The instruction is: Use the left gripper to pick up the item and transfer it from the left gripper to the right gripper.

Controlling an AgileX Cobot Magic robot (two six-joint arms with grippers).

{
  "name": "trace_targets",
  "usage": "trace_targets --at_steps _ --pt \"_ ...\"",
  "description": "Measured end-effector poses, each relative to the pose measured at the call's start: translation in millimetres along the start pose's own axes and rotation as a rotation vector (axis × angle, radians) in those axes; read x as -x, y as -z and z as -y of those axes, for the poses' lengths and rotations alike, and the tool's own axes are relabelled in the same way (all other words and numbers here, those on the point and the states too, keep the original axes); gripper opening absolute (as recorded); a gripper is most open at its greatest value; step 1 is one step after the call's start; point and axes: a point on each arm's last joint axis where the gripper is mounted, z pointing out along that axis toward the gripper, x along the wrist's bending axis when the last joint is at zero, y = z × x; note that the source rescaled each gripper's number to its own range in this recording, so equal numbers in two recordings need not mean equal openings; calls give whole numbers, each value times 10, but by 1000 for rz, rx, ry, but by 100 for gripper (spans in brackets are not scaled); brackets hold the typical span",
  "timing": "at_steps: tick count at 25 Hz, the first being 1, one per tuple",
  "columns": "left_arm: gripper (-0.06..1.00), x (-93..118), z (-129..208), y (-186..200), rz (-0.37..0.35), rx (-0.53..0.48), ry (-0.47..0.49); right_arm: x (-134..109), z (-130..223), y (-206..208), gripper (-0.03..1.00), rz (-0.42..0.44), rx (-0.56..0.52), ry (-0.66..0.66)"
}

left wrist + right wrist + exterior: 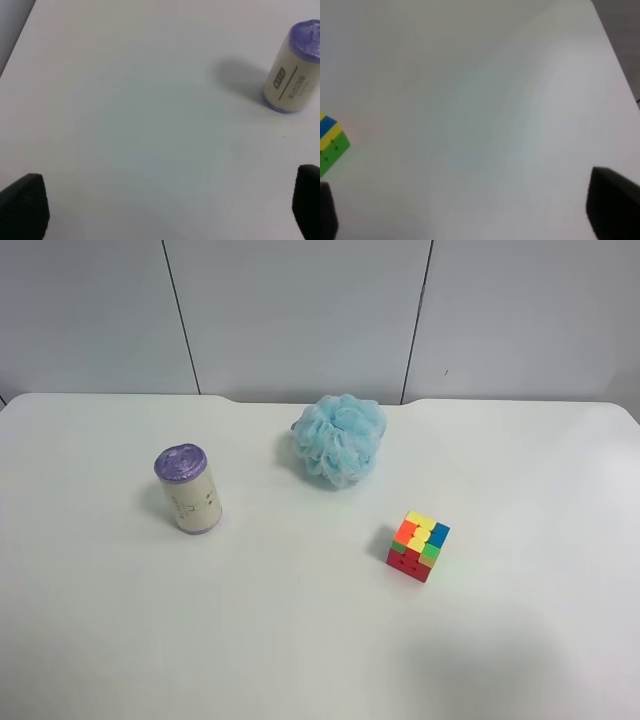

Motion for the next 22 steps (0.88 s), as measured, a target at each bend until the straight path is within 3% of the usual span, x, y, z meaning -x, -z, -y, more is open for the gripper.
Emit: trace_targets --at_steps 6,13,22 --pt "100 6 -33 -2 5 -37 2 0 0 0 100 0 0 0" --pt "100 13 -450 -136 3 -232 1 0 0 0 100 0 0 0" --pt "100 28 -994 -737 -1 -519 -2 0 0 0 100 0 0 0"
